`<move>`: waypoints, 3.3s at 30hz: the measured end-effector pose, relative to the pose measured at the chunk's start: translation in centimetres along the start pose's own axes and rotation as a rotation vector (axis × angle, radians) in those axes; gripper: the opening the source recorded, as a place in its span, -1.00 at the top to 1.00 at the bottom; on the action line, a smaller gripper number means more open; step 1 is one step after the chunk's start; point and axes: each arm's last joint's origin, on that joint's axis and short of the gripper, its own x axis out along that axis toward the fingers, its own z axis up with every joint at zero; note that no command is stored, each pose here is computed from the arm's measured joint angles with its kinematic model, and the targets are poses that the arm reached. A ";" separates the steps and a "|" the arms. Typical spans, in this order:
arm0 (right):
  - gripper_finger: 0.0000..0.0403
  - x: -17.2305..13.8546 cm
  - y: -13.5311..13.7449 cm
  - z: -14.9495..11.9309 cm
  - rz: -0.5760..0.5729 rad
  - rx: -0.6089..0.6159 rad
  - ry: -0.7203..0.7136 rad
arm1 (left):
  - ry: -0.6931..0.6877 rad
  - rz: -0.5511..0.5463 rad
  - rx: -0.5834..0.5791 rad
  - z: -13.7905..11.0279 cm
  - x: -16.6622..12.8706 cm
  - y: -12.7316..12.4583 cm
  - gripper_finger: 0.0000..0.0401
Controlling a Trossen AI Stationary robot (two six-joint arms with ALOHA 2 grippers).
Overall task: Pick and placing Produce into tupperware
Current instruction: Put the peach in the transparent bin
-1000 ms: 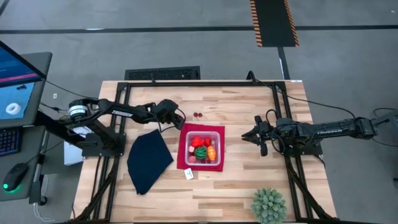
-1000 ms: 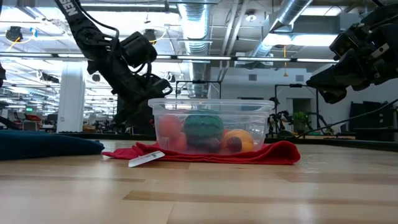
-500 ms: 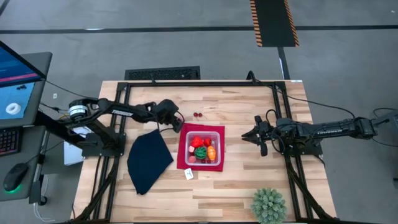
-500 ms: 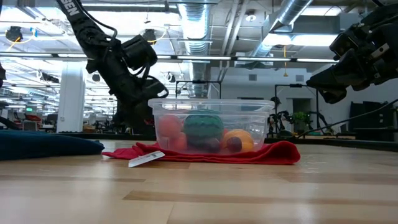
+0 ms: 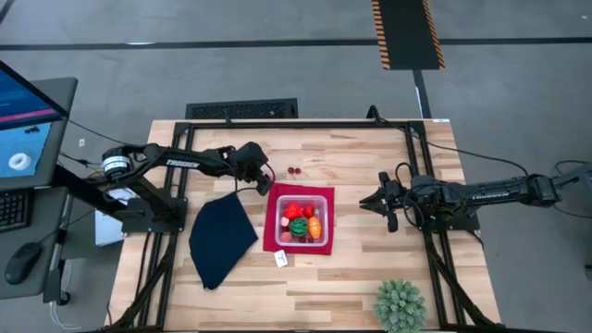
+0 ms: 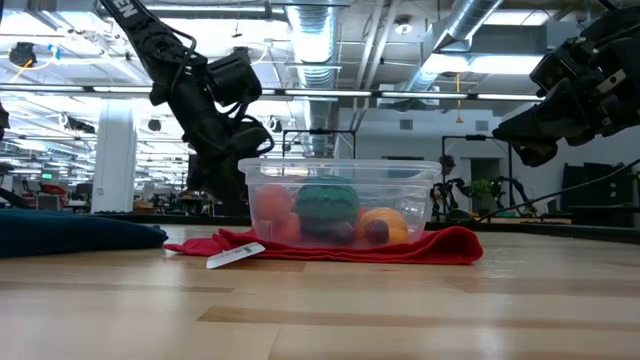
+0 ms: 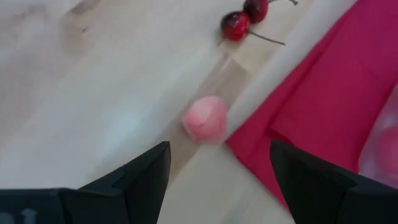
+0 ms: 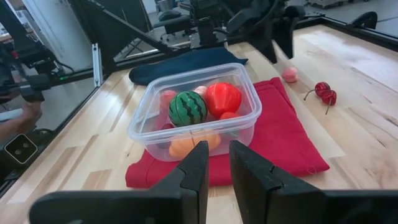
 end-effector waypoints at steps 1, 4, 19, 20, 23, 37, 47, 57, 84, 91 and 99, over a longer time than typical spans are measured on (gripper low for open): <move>0.56 0.0 0.0 0.0 0.000 0.000 0.000 | -0.004 -0.002 -0.004 0.3 -0.1 0.1 -0.32; 0.56 0.0 0.0 0.0 0.000 0.000 0.000 | 0.006 -0.014 -0.002 1.2 0.2 0.1 -0.32; 0.56 0.0 0.0 0.0 0.000 0.000 -0.001 | 0.106 0.040 0.056 3.2 1.4 -0.3 -0.32; 0.56 0.0 0.0 0.0 0.000 0.000 0.000 | 0.105 0.040 0.057 3.2 1.4 -0.3 -0.32; 0.56 0.0 0.0 0.0 0.000 0.000 0.000 | 0.097 0.036 0.072 3.3 1.5 -0.3 -0.32; 0.56 0.0 0.0 0.0 0.000 0.000 -0.001 | 0.138 0.009 0.076 2.7 3.3 -0.2 -0.32; 0.56 0.0 0.0 0.0 0.000 0.000 0.000 | 0.140 0.017 0.074 2.8 3.3 0.0 -0.17; 0.56 0.0 0.0 0.0 0.000 0.000 -0.001 | 0.144 0.029 0.074 2.7 3.3 0.1 0.11; 0.56 0.0 0.0 0.0 0.000 0.000 -0.001 | 0.127 0.039 0.103 3.0 2.1 -0.1 0.53; 0.56 0.0 0.0 0.0 0.000 0.000 0.000 | 0.045 -0.018 0.185 3.5 -0.7 -2.2 0.54; 0.56 0.0 0.0 0.0 0.000 0.000 0.000 | -0.041 -0.154 0.382 1.7 -3.7 -8.4 0.52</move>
